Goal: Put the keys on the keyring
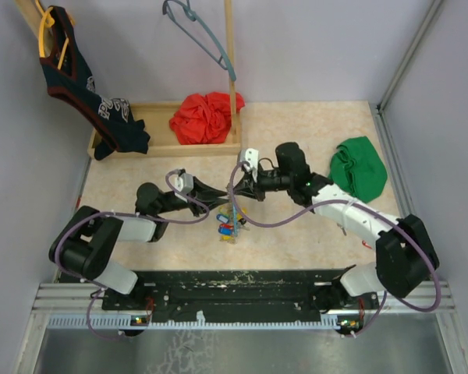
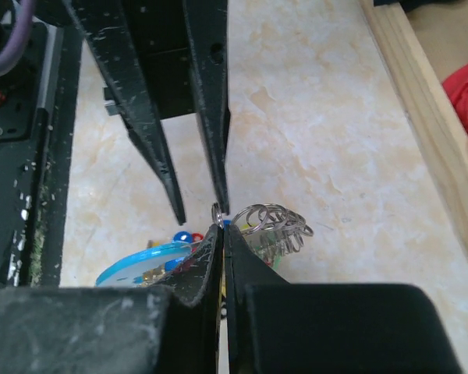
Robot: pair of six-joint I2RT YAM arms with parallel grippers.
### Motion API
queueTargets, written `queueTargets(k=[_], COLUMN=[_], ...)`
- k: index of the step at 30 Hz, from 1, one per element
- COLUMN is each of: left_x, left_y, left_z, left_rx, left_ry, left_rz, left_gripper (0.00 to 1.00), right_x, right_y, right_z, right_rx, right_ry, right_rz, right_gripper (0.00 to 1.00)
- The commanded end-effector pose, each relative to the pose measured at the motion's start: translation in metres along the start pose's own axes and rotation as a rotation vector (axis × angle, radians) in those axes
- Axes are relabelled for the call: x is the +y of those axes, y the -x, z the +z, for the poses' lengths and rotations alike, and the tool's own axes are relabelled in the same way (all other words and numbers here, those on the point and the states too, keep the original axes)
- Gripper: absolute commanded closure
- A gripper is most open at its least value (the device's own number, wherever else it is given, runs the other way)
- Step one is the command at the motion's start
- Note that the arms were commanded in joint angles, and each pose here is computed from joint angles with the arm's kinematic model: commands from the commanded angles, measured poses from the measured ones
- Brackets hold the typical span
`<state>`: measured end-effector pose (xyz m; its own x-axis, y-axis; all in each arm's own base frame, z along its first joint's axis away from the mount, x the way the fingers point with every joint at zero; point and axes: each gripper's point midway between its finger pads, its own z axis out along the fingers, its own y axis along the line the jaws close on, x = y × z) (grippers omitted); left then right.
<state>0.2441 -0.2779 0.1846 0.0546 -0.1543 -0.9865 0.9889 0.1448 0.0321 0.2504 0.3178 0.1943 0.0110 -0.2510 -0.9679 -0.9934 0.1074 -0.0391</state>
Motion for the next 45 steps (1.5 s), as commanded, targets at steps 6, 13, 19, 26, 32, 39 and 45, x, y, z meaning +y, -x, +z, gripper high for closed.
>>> queueTargets(k=[6, 13, 19, 26, 32, 39, 45], left_x=[0.013, 0.014, 0.006, 0.000, 0.000, -0.001, -0.001], left_y=[-0.001, 0.001, 0.001, 0.003, 0.002, -0.004, 0.001], left_z=[-0.004, -0.003, 0.000, 0.006, 0.009, 0.010, 0.007], left_rx=[0.121, 0.126, 0.102, 0.087, 0.082, 0.095, 0.068], left_ry=[0.051, 0.049, -0.004, -0.038, -0.046, -0.053, -0.025], left_rz=[0.098, 0.107, 0.069, 0.051, 0.043, 0.031, 0.042], left_gripper=[0.60, 0.59, 0.60, 0.61, 0.62, 0.96, 1.00], right_x=[-0.007, -0.006, -0.005, -0.001, 0.002, 0.003, 0.002], right_y=[0.014, 0.015, 0.014, 0.017, 0.018, 0.019, 0.028], right_z=[-0.011, -0.006, 0.001, 0.008, 0.013, 0.014, 0.010], right_rx=[0.347, 0.499, 0.538, 0.550, 0.549, 0.545, 0.473], right_ry=[-0.003, -0.005, 0.021, 0.042, 0.056, 0.057, -0.002], right_rz=[-0.165, -0.228, -0.233, -0.253, -0.265, -0.268, -0.249], right_gripper=[1.00, 1.00, 1.00, 1.00, 1.00, 1.00, 0.93])
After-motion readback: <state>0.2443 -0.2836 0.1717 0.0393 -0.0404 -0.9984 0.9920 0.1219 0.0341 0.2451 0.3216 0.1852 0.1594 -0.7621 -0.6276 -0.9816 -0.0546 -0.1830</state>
